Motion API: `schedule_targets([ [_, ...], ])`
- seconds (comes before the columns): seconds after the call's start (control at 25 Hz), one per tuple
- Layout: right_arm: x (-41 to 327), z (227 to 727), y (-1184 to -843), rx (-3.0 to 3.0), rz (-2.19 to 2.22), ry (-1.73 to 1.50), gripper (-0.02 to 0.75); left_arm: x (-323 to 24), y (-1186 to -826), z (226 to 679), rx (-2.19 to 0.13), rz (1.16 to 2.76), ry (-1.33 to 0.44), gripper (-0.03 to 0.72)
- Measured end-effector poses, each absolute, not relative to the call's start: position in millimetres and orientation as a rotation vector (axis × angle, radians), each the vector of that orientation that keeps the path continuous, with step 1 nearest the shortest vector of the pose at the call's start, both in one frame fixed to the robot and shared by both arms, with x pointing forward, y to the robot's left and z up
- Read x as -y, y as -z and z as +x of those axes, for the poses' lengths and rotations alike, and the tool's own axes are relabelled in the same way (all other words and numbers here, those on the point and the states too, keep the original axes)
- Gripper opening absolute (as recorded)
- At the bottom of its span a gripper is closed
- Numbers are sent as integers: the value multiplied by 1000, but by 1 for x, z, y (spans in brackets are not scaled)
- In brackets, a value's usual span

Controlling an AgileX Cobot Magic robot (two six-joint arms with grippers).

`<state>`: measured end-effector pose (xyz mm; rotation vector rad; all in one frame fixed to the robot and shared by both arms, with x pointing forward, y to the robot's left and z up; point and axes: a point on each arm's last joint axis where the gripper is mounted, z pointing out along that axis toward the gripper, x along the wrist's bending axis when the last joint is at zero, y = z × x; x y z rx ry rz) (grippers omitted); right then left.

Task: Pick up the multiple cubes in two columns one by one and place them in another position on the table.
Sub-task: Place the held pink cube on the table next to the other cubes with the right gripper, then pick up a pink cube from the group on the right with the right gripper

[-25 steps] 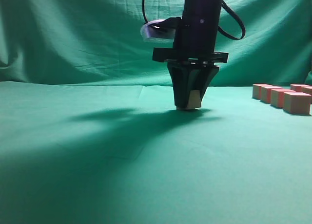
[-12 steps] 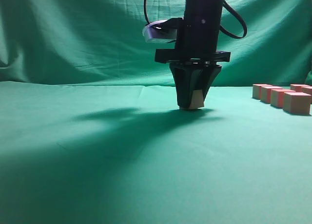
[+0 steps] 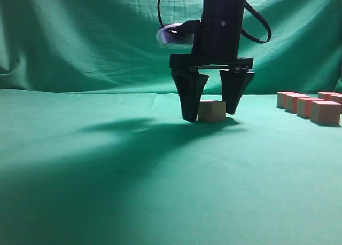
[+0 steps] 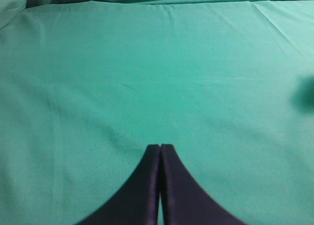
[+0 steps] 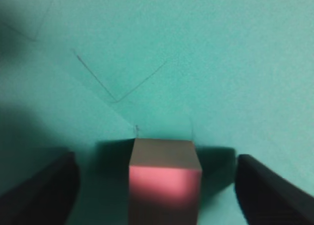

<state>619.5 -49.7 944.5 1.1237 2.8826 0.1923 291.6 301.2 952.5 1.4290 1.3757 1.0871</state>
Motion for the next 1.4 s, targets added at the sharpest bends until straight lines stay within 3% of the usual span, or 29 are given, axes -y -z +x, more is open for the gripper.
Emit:
schedule_targets([
  [0.24,49,620,-965,-2879,1118,-204,641,-301,-953,292,-1376,1429,-1087,0],
  [0.6,59,610,-1087,-2665,1117,-477,594,-301,-953,292,-1376,1429,-1087,0],
  [0.64,64,605,-1100,-2630,1129,-494,545,-301,-953,292,-1376,1429,-1087,0],
  [0.76,86,587,-1146,-2465,1155,-529,546,-301,-953,292,-1376,1429,-1087,0],
  [0.96,144,548,-1187,-2281,1287,-529,546,-301,-953,292,-1376,1429,-1087,0],
  [1.16,221,527,-1165,-2140,1596,-370,546,-301,-953,292,-1376,1429,-1087,0],
  [1.4,279,505,-1097,-2097,1909,-182,546,-301,-953,292,-1376,1429,-1087,0],
])
